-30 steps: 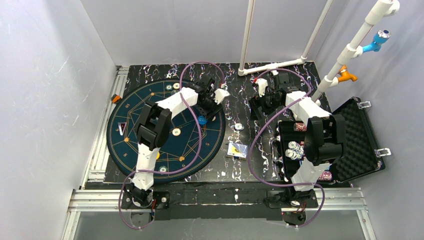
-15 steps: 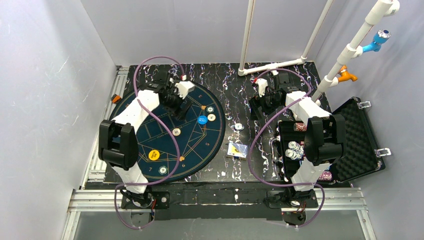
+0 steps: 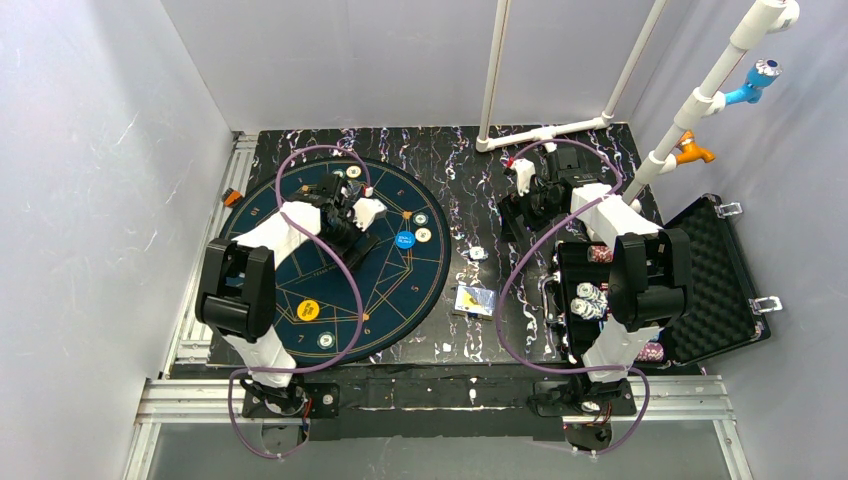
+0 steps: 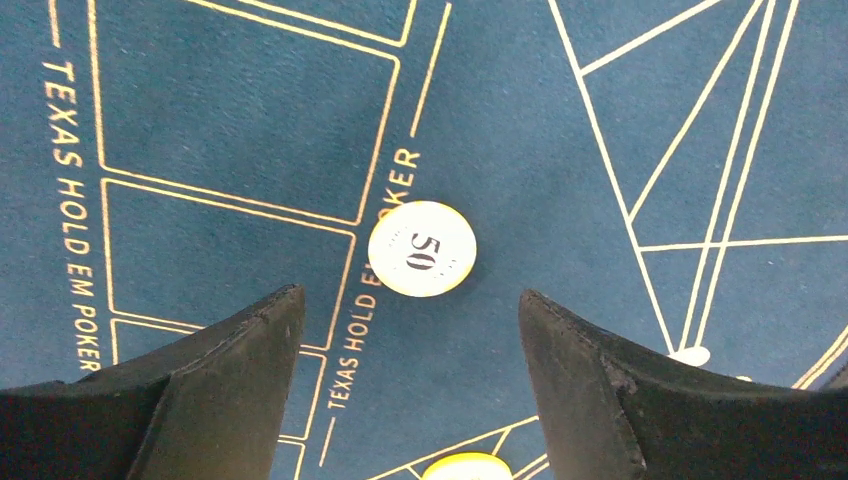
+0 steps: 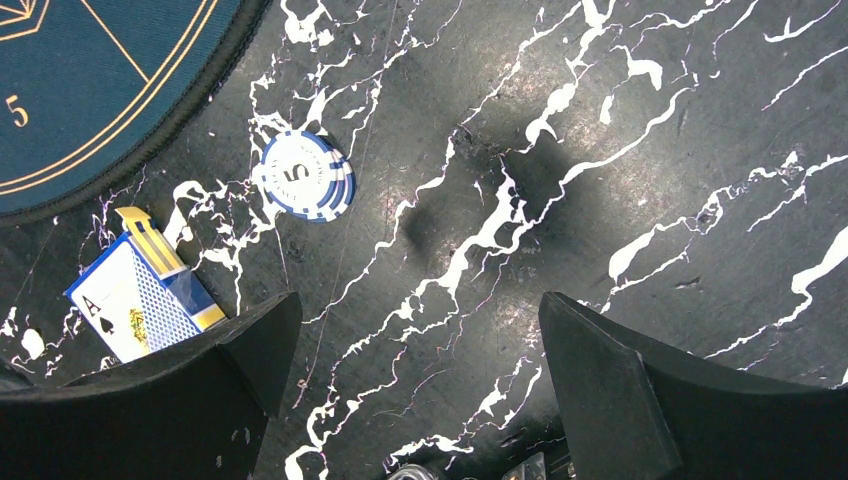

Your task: Distribute texas hold em gaming equipment

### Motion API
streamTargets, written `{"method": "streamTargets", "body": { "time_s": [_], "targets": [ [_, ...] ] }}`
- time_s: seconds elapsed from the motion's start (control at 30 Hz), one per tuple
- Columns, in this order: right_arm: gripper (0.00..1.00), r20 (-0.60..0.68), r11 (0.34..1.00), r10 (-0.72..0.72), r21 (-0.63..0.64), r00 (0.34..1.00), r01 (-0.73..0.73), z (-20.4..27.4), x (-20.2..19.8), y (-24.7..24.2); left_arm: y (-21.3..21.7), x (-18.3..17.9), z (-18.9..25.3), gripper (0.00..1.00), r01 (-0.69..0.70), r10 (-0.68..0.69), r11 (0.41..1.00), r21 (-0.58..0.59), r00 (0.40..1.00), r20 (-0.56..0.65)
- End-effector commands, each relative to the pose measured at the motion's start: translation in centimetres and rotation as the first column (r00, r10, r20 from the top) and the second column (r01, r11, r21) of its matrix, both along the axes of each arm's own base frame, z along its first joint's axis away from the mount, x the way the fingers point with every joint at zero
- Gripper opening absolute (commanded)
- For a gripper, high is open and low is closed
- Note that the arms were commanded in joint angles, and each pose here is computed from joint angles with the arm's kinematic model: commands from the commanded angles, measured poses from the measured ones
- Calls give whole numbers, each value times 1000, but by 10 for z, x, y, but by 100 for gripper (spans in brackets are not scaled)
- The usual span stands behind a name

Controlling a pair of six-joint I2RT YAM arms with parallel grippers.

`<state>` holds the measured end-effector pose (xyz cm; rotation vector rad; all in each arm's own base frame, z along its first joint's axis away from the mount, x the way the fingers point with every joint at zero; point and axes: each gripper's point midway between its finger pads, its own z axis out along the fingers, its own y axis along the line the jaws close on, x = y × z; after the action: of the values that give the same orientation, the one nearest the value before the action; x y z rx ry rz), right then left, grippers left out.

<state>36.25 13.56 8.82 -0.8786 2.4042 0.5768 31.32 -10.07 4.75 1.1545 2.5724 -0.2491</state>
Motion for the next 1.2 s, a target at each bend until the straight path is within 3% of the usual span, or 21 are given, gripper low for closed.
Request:
{"method": "streamTargets", "body": {
  "time_s": [0.0,0.23,0.53,0.83,1.17],
  "targets": [
    [98,33,1000,10,16,999,-11,13,-1,0,0,8,-6,75,18,-19,1000,13,999,28],
    [98,26,1000,12,15,1000,-13,11,-1,0,-4,6,-20,66,33,-34,998,46,999,13],
    [98,27,1000,8,9,1000,-8,10,0,-1,5,-28,-39,50,66,-62,994,83,997,-47],
    [98,22,1000,13,15,1000,-13,10,-1,0,0,-30,-24,26,59,-57,998,18,995,-85],
    [98,25,1000,16,16,1000,-17,11,-1,0,26,-34,14,22,25,-25,1000,1,999,-46]
  ]
}}
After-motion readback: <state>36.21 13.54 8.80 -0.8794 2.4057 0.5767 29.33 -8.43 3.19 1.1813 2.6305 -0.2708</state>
